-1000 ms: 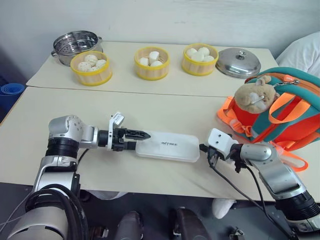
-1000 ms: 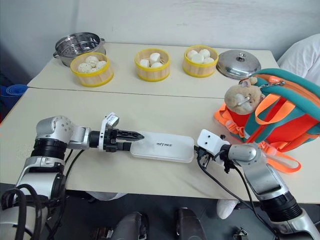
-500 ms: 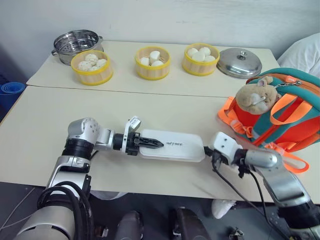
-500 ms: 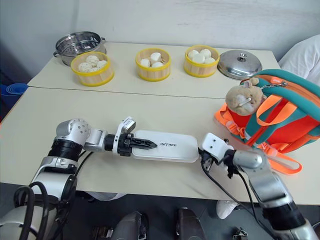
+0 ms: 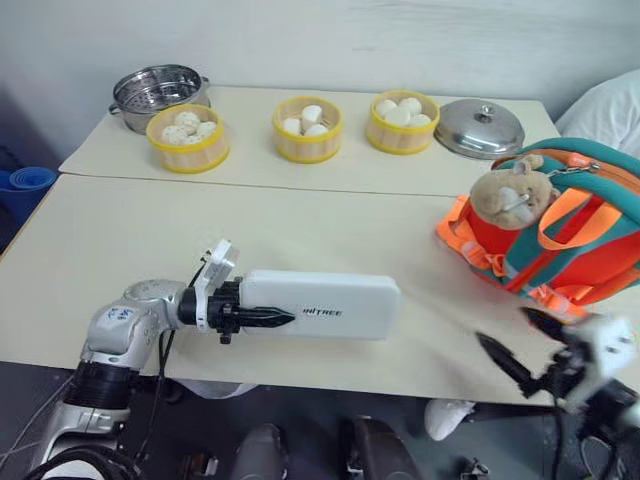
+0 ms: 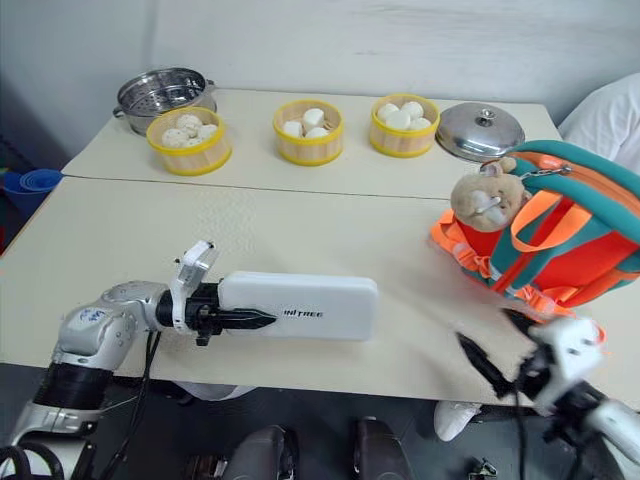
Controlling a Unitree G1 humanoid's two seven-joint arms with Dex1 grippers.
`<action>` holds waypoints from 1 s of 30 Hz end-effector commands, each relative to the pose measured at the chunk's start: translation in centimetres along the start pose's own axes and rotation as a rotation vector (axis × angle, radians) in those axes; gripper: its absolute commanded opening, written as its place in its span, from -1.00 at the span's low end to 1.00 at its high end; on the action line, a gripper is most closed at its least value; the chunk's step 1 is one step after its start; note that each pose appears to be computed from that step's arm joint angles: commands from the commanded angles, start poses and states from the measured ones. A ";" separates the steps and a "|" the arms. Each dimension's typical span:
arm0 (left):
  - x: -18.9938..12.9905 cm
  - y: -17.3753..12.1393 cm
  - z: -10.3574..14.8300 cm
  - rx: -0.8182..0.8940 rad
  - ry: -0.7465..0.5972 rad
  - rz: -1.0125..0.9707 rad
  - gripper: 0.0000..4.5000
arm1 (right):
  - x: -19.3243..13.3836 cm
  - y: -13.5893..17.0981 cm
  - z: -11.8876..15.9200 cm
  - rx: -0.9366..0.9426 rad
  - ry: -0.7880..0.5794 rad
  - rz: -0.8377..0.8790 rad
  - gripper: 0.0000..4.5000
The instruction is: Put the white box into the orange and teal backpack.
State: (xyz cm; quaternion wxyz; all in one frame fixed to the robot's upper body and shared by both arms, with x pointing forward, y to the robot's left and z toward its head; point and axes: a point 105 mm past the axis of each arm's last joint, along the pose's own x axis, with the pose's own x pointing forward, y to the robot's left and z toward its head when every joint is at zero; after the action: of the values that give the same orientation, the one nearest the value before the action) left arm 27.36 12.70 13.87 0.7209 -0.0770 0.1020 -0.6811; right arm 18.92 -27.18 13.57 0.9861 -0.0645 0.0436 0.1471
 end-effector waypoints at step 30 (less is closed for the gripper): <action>-7.4 -0.2 4.3 0.015 -0.147 0.243 -0.40 | 12.8 12.2 11.8 0.122 -0.434 0.828 -0.99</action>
State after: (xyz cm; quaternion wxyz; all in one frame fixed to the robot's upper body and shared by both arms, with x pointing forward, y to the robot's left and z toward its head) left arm 28.10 19.12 17.24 0.7986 -0.1056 0.0766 -0.5876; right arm 30.34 -12.53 20.57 0.8712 0.0364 -0.1113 0.4767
